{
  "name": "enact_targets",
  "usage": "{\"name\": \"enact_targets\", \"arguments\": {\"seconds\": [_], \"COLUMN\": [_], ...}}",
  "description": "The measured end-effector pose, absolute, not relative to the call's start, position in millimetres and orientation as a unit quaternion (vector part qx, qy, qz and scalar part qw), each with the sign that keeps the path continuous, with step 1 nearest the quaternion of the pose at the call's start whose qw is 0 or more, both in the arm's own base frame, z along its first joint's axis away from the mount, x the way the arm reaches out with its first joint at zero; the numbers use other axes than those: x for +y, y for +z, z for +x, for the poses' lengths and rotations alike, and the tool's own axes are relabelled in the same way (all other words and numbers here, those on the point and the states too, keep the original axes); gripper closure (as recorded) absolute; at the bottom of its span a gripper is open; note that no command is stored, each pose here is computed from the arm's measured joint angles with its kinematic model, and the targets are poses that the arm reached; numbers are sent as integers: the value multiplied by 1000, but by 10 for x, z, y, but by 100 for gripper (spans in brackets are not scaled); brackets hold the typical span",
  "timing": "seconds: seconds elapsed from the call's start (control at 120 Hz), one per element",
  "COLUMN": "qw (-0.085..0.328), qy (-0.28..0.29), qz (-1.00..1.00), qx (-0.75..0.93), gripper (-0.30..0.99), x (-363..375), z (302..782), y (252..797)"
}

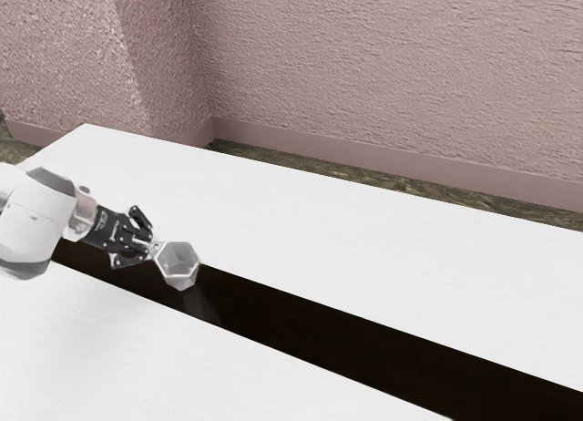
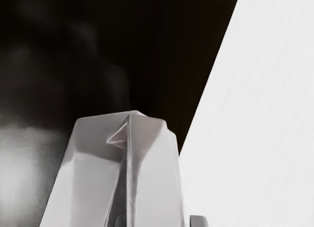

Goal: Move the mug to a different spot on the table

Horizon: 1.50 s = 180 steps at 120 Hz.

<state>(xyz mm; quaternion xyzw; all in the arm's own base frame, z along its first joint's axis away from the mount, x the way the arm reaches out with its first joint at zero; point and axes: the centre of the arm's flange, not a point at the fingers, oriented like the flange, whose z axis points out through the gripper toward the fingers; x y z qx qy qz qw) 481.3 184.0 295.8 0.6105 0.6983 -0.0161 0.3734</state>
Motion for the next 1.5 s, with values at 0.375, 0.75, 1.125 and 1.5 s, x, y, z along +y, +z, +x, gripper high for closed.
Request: {"name": "enact_targets", "arguments": {"seconds": [0.375,0.75,1.125,1.5], "qw": [438,336,281,277], "qy": [-54,-268,-301,-295], "qz": [578,601,544,509], "qx": [687,674,731,760], "gripper": [72,74,72,18], "x": [1829,1721,1761,1772], "z": [4628,4704,4992,5053], "y": [2965,2984,2768,2776]}}
